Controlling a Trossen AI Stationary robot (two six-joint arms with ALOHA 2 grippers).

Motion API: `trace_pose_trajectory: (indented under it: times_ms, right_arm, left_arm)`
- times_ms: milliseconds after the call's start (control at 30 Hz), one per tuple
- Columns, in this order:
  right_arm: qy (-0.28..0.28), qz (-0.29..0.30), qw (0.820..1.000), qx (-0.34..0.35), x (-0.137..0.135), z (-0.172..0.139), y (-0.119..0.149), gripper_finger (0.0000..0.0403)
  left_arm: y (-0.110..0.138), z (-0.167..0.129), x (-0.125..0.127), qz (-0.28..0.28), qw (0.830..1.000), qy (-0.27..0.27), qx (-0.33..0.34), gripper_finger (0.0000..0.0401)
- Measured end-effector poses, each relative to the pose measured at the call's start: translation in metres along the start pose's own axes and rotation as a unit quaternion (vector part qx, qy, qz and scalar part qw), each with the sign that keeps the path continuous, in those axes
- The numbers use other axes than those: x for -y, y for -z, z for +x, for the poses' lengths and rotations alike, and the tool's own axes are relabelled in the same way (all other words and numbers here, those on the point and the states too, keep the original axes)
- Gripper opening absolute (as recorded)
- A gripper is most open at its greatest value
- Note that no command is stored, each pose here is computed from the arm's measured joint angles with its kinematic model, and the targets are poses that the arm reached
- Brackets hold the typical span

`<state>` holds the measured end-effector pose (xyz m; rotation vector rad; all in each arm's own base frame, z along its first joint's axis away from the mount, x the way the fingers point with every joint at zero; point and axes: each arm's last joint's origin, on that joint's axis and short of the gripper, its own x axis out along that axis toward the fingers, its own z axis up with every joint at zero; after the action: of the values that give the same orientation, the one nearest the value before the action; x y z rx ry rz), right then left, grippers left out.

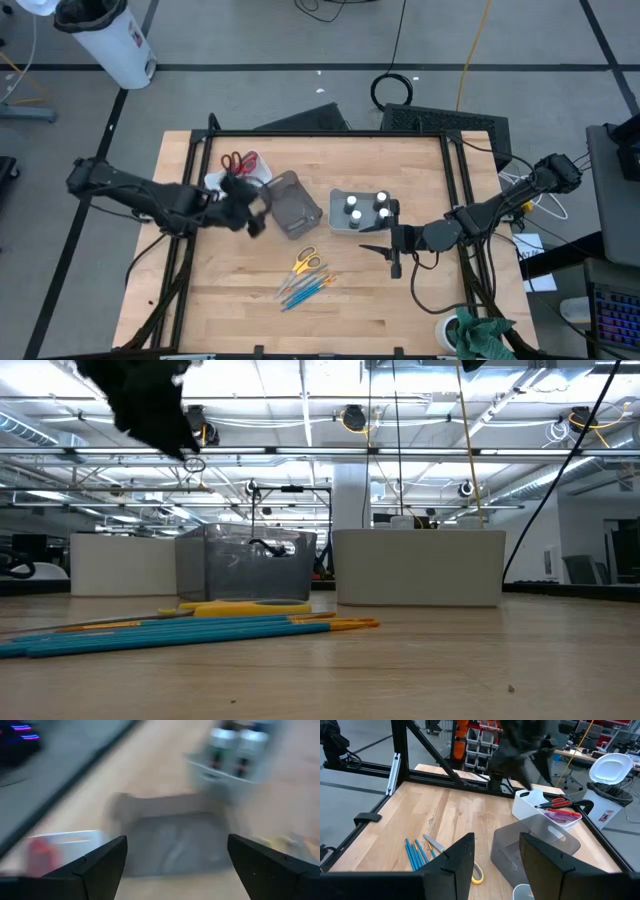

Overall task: Pick & Place Paint Supplies
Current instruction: Put the black scissors into the white bin

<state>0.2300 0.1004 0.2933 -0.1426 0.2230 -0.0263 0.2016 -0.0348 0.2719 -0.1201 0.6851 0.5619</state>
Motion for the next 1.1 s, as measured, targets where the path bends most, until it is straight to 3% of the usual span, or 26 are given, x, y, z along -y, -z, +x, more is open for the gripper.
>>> trace_pose_trajectory:
  times_ms: [200, 367, 533, 767, 1100]
  right_arm:
    - [0.000, -0.001, 1.000, 0.000, 0.000, 0.000, 0.000, 0.0146]
    - [0.000, -0.001, 1.000, 0.000, 0.000, 0.000, 0.000, 0.0146]
    - [0.000, -0.005, 1.000, 0.001, 0.000, 0.000, 0.000, 0.0146]
    - [0.000, -0.006, 1.000, 0.000, 0.000, 0.000, 0.000, 0.0146]
    - [0.000, -0.006, 1.000, 0.000, 0.000, 0.000, 0.000, 0.0146]
  left_arm:
    - [0.013, 0.008, -0.055, -0.101, 0.989, -0.105, -0.035, 0.0351]
    - [0.030, 0.036, -0.089, -0.216, 0.970, -0.110, -0.026, 0.0351]
    - [0.042, 0.062, -0.119, -0.295, 0.948, -0.116, 0.002, 0.0351]
    - [0.049, 0.075, -0.142, -0.320, 0.936, -0.146, -0.006, 0.0351]
    - [0.053, 0.103, -0.144, -0.309, 0.937, -0.161, -0.037, 0.0351]
